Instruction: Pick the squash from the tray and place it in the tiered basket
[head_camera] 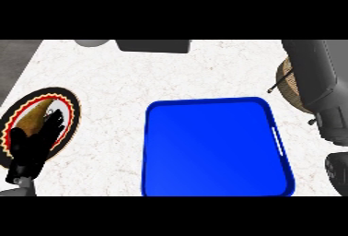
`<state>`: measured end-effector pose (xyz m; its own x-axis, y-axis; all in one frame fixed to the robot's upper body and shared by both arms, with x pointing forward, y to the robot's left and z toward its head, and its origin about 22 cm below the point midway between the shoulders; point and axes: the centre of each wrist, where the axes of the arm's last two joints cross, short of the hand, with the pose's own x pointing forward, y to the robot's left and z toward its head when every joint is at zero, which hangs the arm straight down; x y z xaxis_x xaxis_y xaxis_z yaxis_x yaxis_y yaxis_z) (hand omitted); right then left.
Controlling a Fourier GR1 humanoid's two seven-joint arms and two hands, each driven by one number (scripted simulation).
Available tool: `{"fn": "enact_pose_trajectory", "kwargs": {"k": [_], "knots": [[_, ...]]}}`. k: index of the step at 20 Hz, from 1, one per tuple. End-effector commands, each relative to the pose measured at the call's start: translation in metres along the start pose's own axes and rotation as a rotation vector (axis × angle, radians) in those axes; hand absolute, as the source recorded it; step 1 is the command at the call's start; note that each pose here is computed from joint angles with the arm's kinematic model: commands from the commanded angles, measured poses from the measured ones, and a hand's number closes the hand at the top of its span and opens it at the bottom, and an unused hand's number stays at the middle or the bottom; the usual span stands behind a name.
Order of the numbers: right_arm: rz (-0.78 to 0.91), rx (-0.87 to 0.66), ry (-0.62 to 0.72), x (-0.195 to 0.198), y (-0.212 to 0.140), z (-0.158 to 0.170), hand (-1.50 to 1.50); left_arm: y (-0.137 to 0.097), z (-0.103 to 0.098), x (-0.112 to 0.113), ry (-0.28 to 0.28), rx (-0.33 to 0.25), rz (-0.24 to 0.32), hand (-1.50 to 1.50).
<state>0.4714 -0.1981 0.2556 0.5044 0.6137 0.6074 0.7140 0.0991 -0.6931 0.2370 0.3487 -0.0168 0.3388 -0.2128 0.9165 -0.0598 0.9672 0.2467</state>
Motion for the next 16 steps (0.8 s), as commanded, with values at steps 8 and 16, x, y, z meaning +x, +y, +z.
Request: {"fn": "enact_pose_trajectory", "kwargs": {"k": [8,16], "knots": [[-0.095,-0.017,0.037,-0.037,-0.019,-0.072,1.5,-0.002,0.003,-0.001,-0.005,-0.017,-0.001,0.0],[0.66,0.002,-0.165,-0.072,-0.019,-0.097,1.5,0.008,0.004,0.0,0.009,0.012,-0.012,0.0]]}}
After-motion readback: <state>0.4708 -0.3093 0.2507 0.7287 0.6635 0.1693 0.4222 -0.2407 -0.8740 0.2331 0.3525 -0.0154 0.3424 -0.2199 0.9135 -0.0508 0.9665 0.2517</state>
